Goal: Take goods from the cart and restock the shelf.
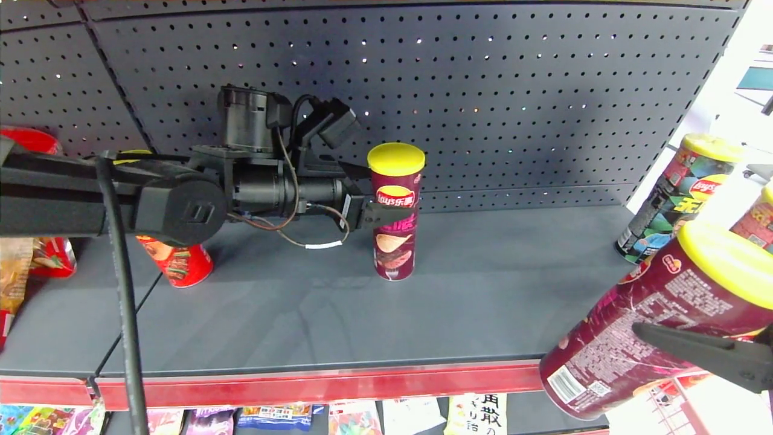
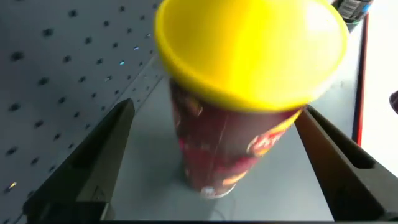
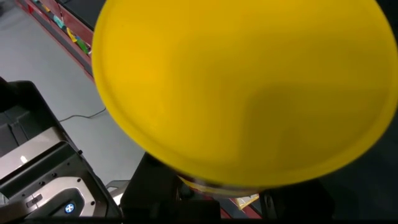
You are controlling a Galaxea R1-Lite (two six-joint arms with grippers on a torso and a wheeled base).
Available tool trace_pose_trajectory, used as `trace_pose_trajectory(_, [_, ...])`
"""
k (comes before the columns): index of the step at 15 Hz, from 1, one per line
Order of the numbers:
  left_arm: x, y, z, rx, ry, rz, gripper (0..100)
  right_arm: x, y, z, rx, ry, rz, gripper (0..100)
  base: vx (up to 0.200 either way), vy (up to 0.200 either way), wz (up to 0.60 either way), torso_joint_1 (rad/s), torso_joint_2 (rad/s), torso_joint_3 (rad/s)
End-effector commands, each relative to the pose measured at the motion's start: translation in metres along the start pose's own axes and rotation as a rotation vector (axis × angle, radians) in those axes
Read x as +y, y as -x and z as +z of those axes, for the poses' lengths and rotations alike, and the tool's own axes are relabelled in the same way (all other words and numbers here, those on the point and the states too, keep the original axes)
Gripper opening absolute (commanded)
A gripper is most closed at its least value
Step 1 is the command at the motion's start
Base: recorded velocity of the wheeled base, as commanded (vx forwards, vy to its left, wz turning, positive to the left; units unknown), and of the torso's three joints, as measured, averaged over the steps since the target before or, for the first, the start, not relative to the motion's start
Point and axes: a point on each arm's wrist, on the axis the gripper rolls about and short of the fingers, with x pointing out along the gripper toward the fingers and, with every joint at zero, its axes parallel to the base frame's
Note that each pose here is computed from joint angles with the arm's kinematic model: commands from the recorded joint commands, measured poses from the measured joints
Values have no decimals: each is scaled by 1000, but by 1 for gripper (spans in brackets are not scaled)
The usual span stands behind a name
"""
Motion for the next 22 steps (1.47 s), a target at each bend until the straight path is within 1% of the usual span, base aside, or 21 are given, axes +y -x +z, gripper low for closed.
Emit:
trace_pose_trajectory(1, [3,-10,-1,-8,-3,-24,100,0,0,0,1,0,1,0,0,0,0,0,0,0])
trace_pose_trajectory(6, [8,-27,-6,-13,-5,-47,100,0,-1,0,4,-1,0,0,0,0,0,0,0,0])
trace_pose_trajectory(10, [4,-45,-7,-21,-13,-76,100,-1,-1,-1,7,-3,-1,0,0,0,0,0,0,0])
trace_pose_trajectory(11, [4,-47,-9,-21,-14,-79,0,-1,-1,-1,7,-3,-1,0,0,0,0,0,0,0])
trace_pose_trajectory(12, [2,-48,-8,-21,-7,-82,0,-1,-1,-1,9,-3,-1,0,0,0,0,0,0,0])
trace_pose_trajectory(15, [0,-45,-10,-13,-4,-84,0,-1,-1,-1,10,-5,-1,0,0,0,0,0,0,0])
trace_pose_trajectory(17, [-7,-31,-7,-8,3,-84,0,-1,-1,-1,10,-8,-1,0,0,0,0,0,0,0])
trace_pose_trajectory(19, [-22,-11,-6,9,14,-96,0,-1,-1,0,9,-9,-1,0,0,0,0,0,0,0])
trace_pose_trajectory(20, [-36,5,-7,22,28,-106,0,-1,-2,0,9,-9,-1,0,0,0,0,0,0,0])
trace_pose_trajectory(22, [-51,20,-8,35,56,-124,0,-1,-3,1,8,-9,0,0,0,0,0,0,0,0])
